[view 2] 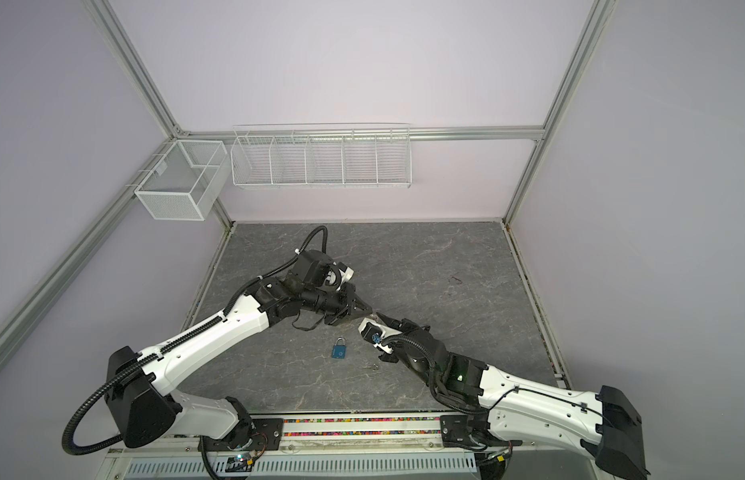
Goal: Unlock with the key
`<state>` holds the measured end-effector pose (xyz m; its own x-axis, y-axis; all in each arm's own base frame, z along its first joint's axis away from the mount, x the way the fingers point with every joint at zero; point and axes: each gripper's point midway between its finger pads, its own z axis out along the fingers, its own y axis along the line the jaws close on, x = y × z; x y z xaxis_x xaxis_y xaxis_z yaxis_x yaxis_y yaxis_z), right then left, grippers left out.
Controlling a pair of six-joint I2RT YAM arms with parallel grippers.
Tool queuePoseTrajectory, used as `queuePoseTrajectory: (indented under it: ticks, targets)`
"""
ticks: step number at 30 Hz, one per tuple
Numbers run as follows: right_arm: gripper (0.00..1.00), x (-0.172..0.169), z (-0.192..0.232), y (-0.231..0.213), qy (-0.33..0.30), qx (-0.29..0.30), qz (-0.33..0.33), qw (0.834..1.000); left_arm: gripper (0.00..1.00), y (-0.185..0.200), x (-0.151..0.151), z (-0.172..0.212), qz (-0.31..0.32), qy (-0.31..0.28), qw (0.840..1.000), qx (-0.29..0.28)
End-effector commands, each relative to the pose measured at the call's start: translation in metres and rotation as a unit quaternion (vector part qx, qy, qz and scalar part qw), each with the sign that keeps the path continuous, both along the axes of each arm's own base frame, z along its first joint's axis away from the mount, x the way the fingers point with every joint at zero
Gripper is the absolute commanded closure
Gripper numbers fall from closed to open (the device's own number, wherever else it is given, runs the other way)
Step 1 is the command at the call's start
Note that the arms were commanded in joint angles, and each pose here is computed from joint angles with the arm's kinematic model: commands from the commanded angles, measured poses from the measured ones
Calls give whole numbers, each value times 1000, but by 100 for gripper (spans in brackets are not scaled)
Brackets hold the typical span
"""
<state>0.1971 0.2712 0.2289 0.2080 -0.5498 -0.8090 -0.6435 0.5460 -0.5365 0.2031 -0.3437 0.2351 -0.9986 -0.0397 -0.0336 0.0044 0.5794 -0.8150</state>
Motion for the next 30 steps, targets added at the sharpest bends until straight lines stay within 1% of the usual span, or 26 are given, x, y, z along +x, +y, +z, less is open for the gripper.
queuePoseTrajectory:
  ticks: [1,5,12,16,20,26,30]
  targets:
    - [71,6,14,6,-15,6,-11,1000,100,0,-1,8,5,1,1000,-23]
    - [76,8,12,11,-14,-3,-13,1000,100,-1,-1,12,14,13,999,-40]
    - [76,11,10,2,-29,-21,-36,999,100,3,3,23,41,23,996,-73]
    - [76,13,7,1,-37,-46,-41,997,100,4,4,25,46,30,995,-83]
    - [78,13,14,1,-47,-37,-39,997,100,4,2,23,41,39,995,-84]
    - [77,11,25,6,-57,-23,-31,998,100,5,2,19,43,40,995,-78]
    - [77,10,24,11,-58,-28,-23,998,100,6,3,15,45,42,995,-75]
